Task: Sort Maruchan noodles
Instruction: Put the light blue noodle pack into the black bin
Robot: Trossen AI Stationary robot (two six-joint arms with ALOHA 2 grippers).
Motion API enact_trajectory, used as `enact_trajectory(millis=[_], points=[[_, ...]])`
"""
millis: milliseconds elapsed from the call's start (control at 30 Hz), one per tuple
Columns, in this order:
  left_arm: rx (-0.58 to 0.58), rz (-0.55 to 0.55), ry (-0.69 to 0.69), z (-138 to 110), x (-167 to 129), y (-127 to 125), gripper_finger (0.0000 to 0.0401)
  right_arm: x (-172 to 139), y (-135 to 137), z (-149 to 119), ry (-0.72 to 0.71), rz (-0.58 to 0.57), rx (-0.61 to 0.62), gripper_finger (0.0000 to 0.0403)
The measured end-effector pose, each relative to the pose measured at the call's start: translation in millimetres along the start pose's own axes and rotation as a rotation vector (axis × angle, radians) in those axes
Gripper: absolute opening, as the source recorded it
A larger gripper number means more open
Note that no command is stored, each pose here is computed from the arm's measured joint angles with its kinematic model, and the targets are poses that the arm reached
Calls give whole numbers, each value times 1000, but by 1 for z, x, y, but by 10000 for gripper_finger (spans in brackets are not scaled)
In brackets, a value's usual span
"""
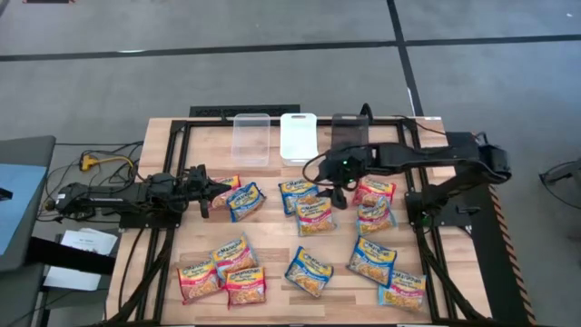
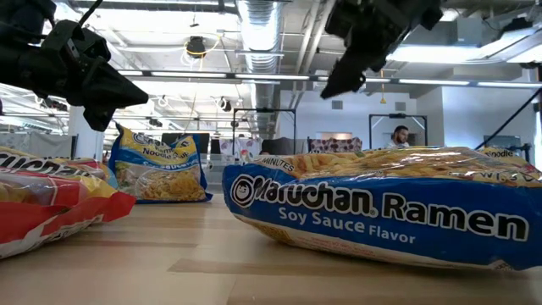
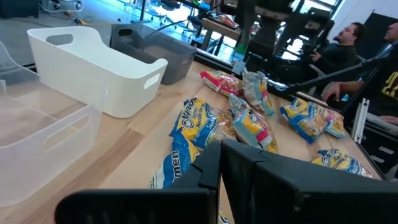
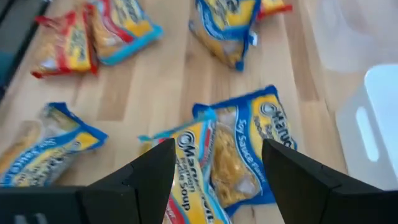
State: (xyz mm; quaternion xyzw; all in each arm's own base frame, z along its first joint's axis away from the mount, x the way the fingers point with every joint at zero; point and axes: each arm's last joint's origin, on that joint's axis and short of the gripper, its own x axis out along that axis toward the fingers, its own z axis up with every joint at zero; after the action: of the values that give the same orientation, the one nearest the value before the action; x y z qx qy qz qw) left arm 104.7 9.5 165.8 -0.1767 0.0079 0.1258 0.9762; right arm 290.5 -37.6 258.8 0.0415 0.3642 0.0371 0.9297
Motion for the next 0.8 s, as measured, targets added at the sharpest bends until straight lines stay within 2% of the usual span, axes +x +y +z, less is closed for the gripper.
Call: enact_trajectory(millis=[400, 533, 800], points=[[0, 0, 0, 0, 0, 0, 0, 44, -8, -19, 161, 5, 39, 265], [0, 0, 0, 0, 0, 0, 0, 54, -10, -24, 197, 3, 93, 265], [0, 0, 0, 0, 0, 0, 0, 71, -2, -33, 260, 26, 77, 265]])
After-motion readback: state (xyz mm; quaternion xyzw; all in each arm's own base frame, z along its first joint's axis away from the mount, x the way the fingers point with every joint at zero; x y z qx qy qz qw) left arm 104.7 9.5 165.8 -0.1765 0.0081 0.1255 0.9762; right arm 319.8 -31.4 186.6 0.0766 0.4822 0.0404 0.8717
